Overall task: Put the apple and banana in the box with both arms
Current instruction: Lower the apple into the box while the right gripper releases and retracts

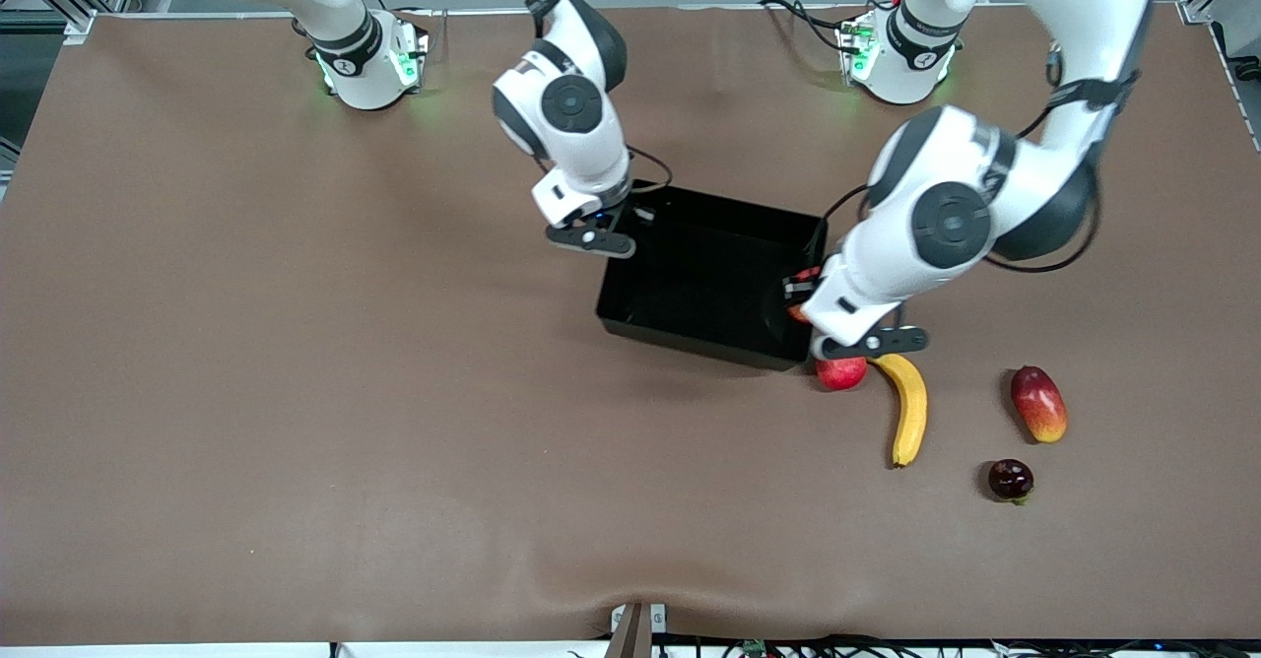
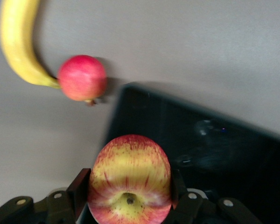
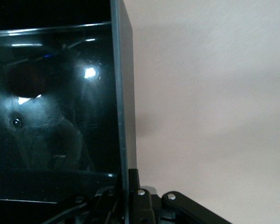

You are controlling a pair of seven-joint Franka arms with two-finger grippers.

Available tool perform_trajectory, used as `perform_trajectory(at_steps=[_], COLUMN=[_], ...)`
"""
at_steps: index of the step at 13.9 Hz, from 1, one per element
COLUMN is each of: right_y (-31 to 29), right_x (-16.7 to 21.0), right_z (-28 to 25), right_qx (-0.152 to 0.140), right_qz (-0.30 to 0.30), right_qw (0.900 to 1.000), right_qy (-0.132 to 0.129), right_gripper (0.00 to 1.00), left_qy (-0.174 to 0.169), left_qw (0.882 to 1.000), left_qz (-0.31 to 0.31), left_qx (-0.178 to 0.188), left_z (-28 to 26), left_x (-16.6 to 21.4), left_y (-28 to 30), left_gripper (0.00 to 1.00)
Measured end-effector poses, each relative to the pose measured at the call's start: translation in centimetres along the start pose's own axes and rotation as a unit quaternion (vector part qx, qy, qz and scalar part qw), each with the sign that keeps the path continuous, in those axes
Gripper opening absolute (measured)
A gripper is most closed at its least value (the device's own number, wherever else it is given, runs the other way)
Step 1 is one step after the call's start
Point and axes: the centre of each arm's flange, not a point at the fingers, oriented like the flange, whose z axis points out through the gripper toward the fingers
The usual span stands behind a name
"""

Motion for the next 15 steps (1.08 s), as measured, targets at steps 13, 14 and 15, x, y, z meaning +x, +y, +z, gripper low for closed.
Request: perform_trajectory(at_steps=[13, 14, 15], right_y=[5.2, 7.4, 9.6], right_x=[8.5, 10.7, 12.6], right_z=[-8.5, -10.6, -12.4], right_qx=[-0.019, -0.021, -0.022], right_qz=[-0.018, -0.025, -0.033], right_qw=[1.0, 0.999, 0.999], right_qy=[-0.008, -0.012, -0.016], right_gripper=[1.0, 1.0, 1.0], left_qy=[-0.03, -0.025, -0.019], left_qw=[0.996, 0.996, 0.997], left_qz=[-0.064, -0.068, -0.071], left_qx=[0.05, 0.046, 0.04], left_z=[12.8, 13.8, 14.6], left_x=[-2.8, -3.2, -3.6], left_y=[0.4, 0.3, 0.2], left_gripper=[0.73, 0.73, 0.73])
